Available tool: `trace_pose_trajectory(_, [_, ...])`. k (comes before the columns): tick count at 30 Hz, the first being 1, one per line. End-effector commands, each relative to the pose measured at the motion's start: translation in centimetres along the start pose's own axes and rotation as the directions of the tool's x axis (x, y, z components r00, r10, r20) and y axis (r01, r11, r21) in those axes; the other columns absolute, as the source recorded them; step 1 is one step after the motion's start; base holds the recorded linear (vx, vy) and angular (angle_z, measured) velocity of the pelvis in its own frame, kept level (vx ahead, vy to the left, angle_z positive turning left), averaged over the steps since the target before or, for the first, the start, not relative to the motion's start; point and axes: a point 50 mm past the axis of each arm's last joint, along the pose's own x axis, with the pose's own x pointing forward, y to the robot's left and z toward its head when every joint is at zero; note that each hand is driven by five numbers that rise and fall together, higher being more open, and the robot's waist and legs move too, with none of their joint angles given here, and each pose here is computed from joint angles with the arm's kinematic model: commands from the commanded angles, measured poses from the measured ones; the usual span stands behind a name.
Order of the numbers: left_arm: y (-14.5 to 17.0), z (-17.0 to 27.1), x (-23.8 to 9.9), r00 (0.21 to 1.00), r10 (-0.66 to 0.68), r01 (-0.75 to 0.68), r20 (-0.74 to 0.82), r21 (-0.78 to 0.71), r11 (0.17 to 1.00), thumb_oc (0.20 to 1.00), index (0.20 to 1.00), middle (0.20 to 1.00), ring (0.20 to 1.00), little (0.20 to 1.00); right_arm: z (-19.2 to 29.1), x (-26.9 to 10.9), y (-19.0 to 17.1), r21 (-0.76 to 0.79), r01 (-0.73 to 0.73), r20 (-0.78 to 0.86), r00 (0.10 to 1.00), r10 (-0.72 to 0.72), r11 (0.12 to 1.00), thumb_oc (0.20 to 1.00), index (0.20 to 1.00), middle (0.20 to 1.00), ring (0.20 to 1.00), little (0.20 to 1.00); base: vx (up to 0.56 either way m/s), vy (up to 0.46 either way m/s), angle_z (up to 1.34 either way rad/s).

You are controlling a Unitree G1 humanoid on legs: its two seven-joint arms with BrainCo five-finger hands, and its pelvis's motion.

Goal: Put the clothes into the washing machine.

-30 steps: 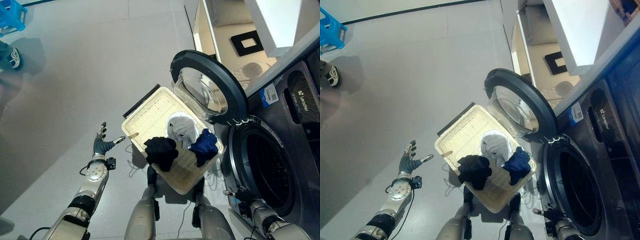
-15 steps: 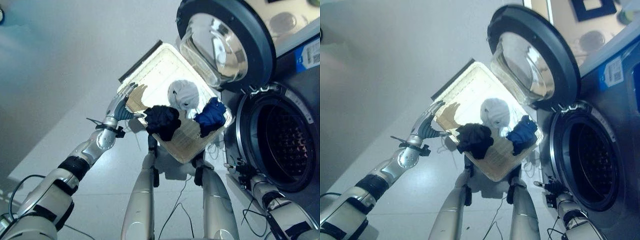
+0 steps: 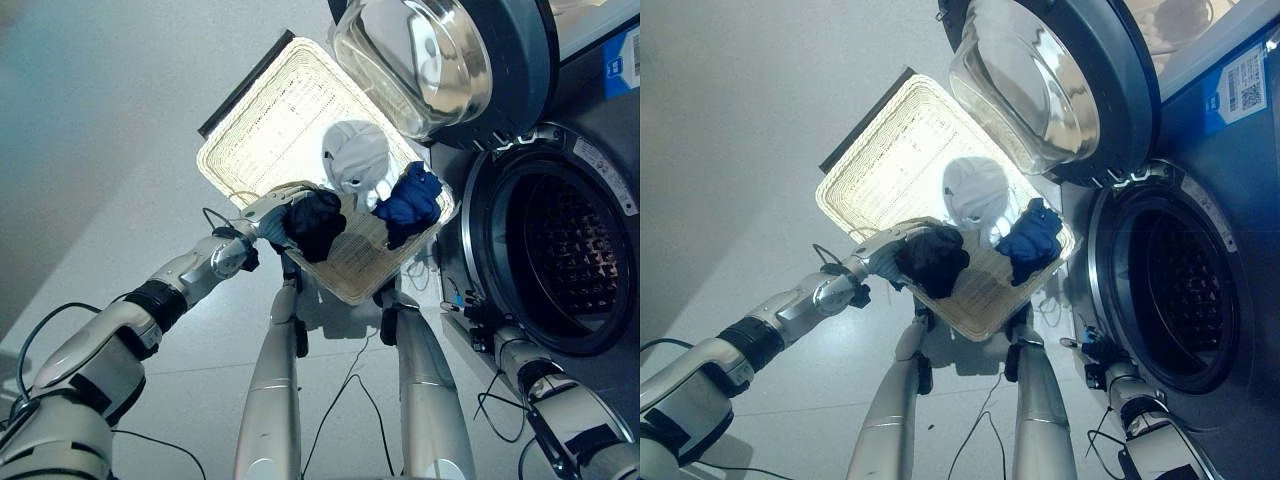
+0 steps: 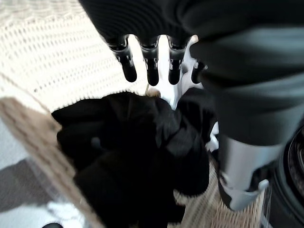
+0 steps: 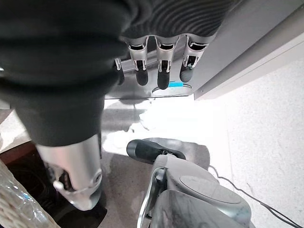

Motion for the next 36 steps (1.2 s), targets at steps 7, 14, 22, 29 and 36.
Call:
trace_pose_trajectory(7, [0.4, -0.8, 0.8, 0.998, 0.013, -0.005, -0.062, 0.142, 0.990, 1.000, 1.000, 1.000, 1.000, 1.000, 0.7, -0.1, -0.8, 0.000, 0.007, 0.040, 0.999, -0.007, 1.000, 1.000, 1.000, 1.000, 1.000, 1.000, 0.00, -0.004, 0.00])
trace_pose_trajectory(14, [-1.3, -3.1, 0.3, 0.982, 0.044, -0.005, -0.181, 0.213, 0.977, 1.000, 1.000, 1.000, 1.000, 1.000, 1.1, 0.1, 0.4, -0.004, -0.014, 0.053, 0.998, 0.015, 1.000, 1.000, 1.000, 1.000, 1.000, 1.000, 0.00, -0.015, 0.01])
trace_pose_trajectory(22, [-2.0, -4.3, 0.1, 0.956, 0.169, -0.105, -0.238, 0.262, 0.959, 1.000, 1.000, 1.000, 1.000, 1.000, 1.8, 0.2, 1.8, -0.010, -0.041, 0.068, 0.997, 0.041, 0.999, 1.000, 1.000, 1.000, 1.000, 1.000, 0.00, -0.009, -0.04])
trace_pose_trajectory(29, [-2.5, -4.5, 0.0, 0.939, 0.232, -0.159, -0.255, 0.275, 0.948, 1.000, 1.000, 1.000, 1.000, 1.000, 2.1, 0.3, 2.7, -0.014, -0.058, 0.075, 0.995, 0.059, 0.998, 1.000, 1.000, 1.000, 1.000, 1.000, 0.00, 0.000, 0.00])
trace_pose_trajectory(36, [-3.6, -4.8, -0.2, 0.917, 0.259, -0.164, -0.302, 0.306, 0.938, 1.000, 1.000, 1.000, 1.000, 1.000, 3.0, 0.4, 4.7, -0.014, -0.093, 0.097, 0.991, 0.094, 0.996, 1.000, 1.000, 1.000, 1.000, 1.000, 0.00, -0.010, -0.03])
